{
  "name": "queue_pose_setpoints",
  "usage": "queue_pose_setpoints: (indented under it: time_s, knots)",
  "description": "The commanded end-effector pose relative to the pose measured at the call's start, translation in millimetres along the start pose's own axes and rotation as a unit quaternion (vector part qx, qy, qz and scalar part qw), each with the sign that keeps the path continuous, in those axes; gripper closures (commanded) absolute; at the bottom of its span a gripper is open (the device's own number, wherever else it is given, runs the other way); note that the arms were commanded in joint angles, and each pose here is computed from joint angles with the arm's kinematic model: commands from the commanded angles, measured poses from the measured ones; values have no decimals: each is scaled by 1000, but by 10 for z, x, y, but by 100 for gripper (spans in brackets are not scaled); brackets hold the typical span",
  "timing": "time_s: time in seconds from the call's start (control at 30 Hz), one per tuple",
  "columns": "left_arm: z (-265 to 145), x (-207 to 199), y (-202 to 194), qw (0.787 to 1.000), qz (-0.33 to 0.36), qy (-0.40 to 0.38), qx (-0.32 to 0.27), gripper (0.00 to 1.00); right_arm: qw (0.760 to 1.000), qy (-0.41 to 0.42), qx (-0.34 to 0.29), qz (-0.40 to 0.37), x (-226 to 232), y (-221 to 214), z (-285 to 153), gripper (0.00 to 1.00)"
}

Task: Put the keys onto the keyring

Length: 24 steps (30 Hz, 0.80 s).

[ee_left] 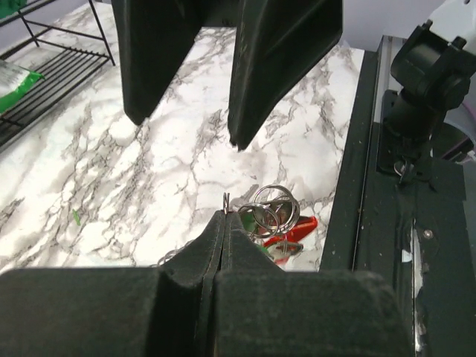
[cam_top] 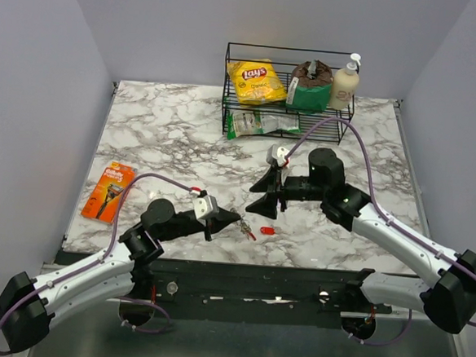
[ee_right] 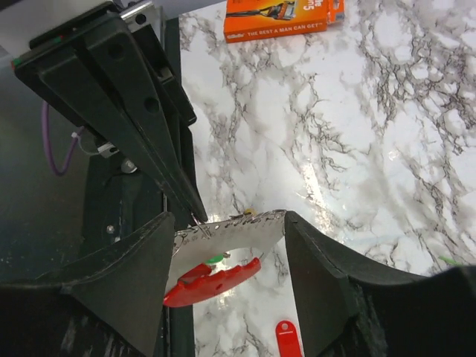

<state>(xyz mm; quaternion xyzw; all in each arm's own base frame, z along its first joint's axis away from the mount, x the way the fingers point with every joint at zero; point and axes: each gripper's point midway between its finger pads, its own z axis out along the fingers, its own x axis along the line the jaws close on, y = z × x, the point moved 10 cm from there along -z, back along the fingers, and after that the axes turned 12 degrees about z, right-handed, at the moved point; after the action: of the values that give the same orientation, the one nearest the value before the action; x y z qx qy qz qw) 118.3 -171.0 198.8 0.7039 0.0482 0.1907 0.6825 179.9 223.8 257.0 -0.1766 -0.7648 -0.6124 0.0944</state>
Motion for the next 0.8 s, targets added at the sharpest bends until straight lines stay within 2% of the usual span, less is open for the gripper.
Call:
queue_pose_setpoints:
  time_s: [0.0,0.4,0.77]
  knots:
    - [27,46,314,995,35,6,-96,100,999,8,-4,-37,51,28,-79,30]
    - [5,69,407,995,51,5,-86,100,998,58,21,-26,48,18,0,30]
    - [17,88,372,997,47,12,-66,100,999,33,19,-21,19,8,-6,30]
